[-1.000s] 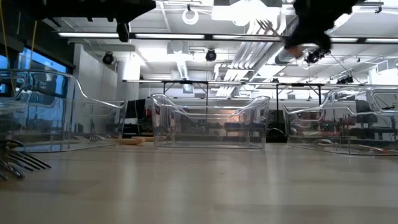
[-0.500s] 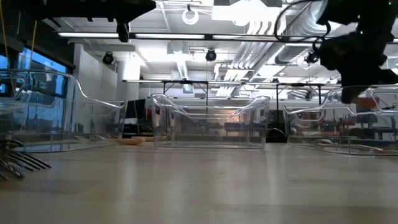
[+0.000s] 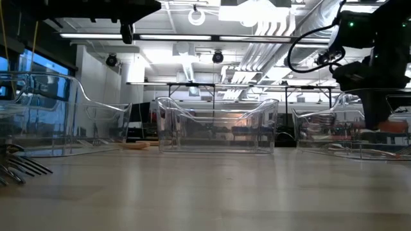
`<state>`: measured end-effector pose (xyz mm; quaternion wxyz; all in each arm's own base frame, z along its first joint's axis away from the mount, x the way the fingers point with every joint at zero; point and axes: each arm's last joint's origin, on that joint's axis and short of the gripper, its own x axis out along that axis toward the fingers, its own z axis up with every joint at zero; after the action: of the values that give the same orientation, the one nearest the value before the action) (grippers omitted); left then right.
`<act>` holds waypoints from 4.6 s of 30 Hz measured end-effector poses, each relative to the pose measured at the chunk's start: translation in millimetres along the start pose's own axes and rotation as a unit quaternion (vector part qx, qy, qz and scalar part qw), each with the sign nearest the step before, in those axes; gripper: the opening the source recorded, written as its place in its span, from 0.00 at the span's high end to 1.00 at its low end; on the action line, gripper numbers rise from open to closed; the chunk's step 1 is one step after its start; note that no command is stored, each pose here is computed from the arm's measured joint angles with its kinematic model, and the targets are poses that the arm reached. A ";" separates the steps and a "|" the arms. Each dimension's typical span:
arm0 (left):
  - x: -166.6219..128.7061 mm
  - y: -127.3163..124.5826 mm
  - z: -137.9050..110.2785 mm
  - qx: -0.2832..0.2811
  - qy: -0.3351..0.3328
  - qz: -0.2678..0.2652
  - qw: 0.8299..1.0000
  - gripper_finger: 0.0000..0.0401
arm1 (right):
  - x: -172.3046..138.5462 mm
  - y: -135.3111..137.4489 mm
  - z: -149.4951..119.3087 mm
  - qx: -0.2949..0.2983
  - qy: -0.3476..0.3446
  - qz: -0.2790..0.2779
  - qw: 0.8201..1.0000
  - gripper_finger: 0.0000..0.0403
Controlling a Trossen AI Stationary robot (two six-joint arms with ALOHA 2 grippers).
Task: Sort silverware by color (type)
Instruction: Put the orange fork into the bottom right transparent bin
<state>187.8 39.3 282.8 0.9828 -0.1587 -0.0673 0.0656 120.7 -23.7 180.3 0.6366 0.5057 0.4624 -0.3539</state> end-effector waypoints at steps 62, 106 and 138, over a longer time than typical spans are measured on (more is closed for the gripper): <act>1.3 -4.6 6.5 0.004 -0.004 -0.020 1.000 1.00 | -101.0 98.3 37.9 -0.390 -0.384 0.310 0.777 0.53; 0.8 -4.5 6.6 -0.001 -0.006 -0.019 1.000 1.00 | -34.3 82.2 -149.5 0.020 0.301 0.060 0.952 0.53; 0.5 0.8 8.6 -0.008 -0.013 -0.001 1.000 1.00 | 60.7 66.6 -197.2 -0.127 0.300 -0.173 0.929 0.98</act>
<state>186.9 42.8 290.8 0.9806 -0.1658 -0.0806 0.0666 155.8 184.7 131.9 0.4558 0.4154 0.7534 -0.2282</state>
